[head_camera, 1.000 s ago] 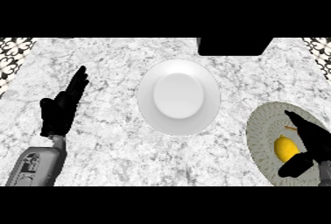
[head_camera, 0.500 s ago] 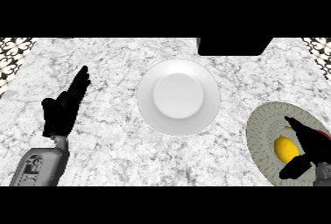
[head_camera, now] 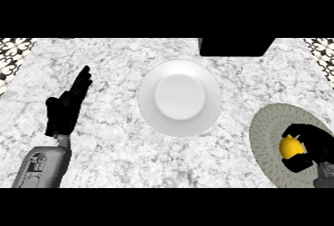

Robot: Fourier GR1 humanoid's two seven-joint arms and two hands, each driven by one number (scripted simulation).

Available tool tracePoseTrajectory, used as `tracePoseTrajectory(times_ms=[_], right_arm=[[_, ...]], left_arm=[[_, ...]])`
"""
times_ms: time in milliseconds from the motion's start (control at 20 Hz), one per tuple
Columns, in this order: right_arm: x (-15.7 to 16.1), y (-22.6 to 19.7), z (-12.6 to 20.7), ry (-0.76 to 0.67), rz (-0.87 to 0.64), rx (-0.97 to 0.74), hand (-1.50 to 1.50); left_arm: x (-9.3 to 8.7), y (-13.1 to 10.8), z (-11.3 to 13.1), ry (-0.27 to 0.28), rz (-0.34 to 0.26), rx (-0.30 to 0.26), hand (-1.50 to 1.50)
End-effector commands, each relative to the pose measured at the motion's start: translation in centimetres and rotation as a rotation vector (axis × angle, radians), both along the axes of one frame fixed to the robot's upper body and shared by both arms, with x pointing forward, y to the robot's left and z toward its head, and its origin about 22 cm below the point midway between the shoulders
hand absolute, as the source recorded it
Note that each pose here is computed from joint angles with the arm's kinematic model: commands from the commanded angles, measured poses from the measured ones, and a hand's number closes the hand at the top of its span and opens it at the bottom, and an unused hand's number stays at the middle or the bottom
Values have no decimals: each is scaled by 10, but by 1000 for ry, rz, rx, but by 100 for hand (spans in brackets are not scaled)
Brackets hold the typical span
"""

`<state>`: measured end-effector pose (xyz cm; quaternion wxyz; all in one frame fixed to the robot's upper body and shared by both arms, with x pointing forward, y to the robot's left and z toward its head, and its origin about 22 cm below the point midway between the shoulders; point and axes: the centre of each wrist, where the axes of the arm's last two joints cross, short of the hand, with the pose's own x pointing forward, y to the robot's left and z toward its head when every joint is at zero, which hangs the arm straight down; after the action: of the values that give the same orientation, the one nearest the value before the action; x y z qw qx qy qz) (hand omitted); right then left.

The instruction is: Pick the lemon from the placemat and place it in the plate

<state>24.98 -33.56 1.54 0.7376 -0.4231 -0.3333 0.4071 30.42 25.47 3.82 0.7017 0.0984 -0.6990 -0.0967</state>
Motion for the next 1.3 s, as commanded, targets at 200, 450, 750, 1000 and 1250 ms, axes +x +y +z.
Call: tracePoseTrajectory(times_ms=[200, 450, 750, 1000, 1250], right_arm=[[2, 6, -3, -126, 5, -19, 150], [-13, 16, -3, -182, 16, 0, 150], [-17, 23, 51, -547, 104, -38, 150], [-32, 48, 82, -754, 200, 40, 150], [-9, 93, 111, -844, 336, 135, 150]], left_arm=[[4, -4, 16, 1, -13, -3, 0], [-2, 11, 18, -1, 14, 6, 0], [-11, 4, -3, 4, 17, -12, 0], [-22, -4, -7, 8, 6, -1, 0], [-11, 2, 8, 5, -10, -12, 0]])
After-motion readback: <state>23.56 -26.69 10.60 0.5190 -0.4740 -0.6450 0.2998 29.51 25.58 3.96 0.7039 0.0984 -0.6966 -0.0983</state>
